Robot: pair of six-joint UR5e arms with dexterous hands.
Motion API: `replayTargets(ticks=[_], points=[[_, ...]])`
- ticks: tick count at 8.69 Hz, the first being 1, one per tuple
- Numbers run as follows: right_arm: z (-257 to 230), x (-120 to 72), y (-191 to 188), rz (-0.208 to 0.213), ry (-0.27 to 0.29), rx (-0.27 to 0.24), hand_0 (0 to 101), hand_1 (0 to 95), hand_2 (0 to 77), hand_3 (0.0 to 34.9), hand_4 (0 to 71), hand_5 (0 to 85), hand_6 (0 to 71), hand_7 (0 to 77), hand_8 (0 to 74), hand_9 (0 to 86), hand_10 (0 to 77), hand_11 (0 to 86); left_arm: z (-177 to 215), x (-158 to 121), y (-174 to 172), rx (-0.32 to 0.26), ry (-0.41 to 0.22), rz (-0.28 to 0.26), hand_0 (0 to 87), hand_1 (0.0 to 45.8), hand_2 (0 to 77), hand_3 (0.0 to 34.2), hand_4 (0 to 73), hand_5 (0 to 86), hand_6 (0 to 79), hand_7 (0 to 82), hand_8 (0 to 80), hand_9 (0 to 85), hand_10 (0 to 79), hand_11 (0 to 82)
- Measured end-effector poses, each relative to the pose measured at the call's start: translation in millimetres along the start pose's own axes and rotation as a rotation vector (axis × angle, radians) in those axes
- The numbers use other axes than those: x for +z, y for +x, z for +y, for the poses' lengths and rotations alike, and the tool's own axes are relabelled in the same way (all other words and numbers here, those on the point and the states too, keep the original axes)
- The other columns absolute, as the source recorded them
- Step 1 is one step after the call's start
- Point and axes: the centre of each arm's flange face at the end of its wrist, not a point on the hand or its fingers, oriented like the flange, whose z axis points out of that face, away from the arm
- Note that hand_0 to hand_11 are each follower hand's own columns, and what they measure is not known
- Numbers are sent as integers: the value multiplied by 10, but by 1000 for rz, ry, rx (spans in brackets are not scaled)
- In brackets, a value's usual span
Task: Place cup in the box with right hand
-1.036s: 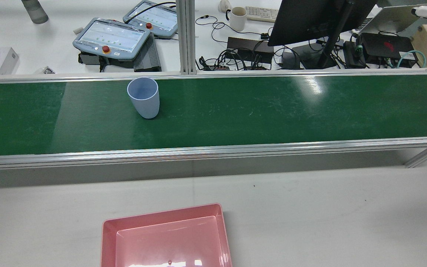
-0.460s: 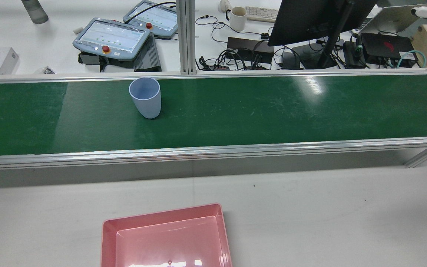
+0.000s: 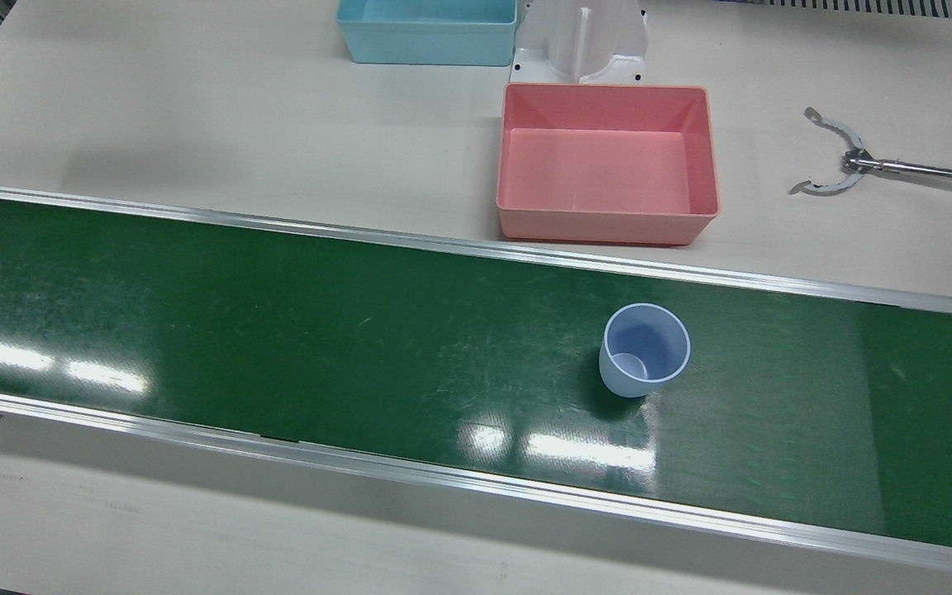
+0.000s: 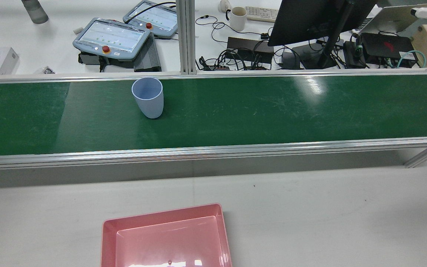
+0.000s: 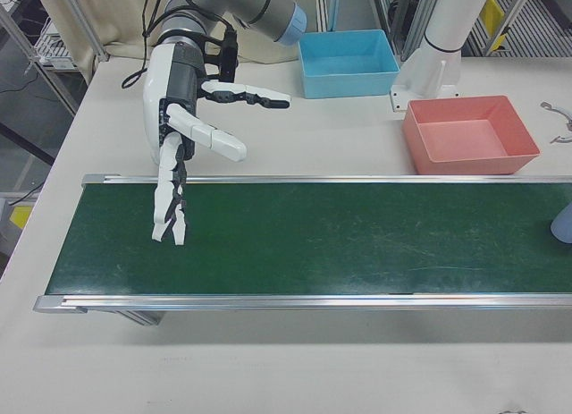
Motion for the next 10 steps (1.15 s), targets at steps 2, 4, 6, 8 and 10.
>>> replayTargets(ticks=[2,4,6,8,10], points=[[-1,0,1,0,0,0,591,224,93,302,82,82,5,55,5,5,44,93,0,0,0,0,0,0,0,5,5,0,0,0,0,0,0,5,0,0],[0,0,6,1,0,0,589,224,93,303,82,82,5,55,5,5,49,93,0,0,0,0,0,0,0,5,5,0,0,0,0,0,0,5,0,0],[-5,0,15,3,1,0,593,224,93,304,82,82,5,65,5,5,49,93,0,0,0,0,0,0,0,5,5,0,0,0,0,0,0,5,0,0],[-6,0,19,5,1,0,596,224,93,303,87,82,5,65,5,5,49,93,0,0,0,0,0,0,0,5,5,0,0,0,0,0,0,5,0,0],[-7,-1,20,5,1,1,596,224,76,302,87,82,5,65,5,11,49,93,0,0,0,1,0,0,0,5,5,0,0,0,0,0,0,5,0,0]])
